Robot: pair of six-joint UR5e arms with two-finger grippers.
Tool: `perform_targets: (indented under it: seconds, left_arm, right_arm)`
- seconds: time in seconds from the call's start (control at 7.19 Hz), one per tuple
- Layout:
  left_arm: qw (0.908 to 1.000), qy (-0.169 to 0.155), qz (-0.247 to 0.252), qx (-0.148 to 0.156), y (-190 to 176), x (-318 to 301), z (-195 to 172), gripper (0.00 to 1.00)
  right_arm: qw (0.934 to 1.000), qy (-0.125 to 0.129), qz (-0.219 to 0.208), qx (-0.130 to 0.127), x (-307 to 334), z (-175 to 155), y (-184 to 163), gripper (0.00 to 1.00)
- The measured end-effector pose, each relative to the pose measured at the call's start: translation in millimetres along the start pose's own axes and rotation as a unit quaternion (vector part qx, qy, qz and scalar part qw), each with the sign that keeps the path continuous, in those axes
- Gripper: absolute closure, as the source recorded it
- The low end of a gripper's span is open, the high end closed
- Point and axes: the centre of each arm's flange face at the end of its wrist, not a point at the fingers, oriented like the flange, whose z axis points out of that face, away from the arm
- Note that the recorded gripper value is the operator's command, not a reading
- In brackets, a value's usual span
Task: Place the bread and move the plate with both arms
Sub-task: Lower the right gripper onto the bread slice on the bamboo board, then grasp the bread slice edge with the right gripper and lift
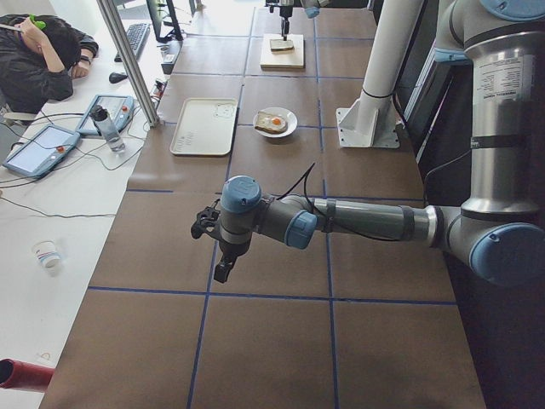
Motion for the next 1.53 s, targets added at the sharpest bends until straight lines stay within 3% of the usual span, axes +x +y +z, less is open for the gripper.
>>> perform_targets:
  seconds: [0.42,0.56,0.97,1.53]
  left_arm:
    - [1.0000,0.005,-0.002,0.000,1.3,-0.3,0.4,0.00]
    - [0.9999,0.014,-0.002,-0.001,1.8,1.1,0.9,0.00]
    - [0.9995,0.030,-0.003,-0.001,2.4,4.0,1.5,0.00]
    - [0.9994,0.034,-0.002,0.001,1.5,5.3,0.3,0.00]
  right_arm:
    - [1.0000,0.007,0.001,-0.003,3.6,5.5,2.0,0.34]
    - [1.0000,0.008,0.001,-0.003,3.6,5.8,2.1,0.45]
    - [1.0000,0.009,0.000,-0.003,3.8,6.1,2.2,0.98]
    - [0.9999,0.016,-0.003,-0.001,6.5,6.6,5.7,1.00]
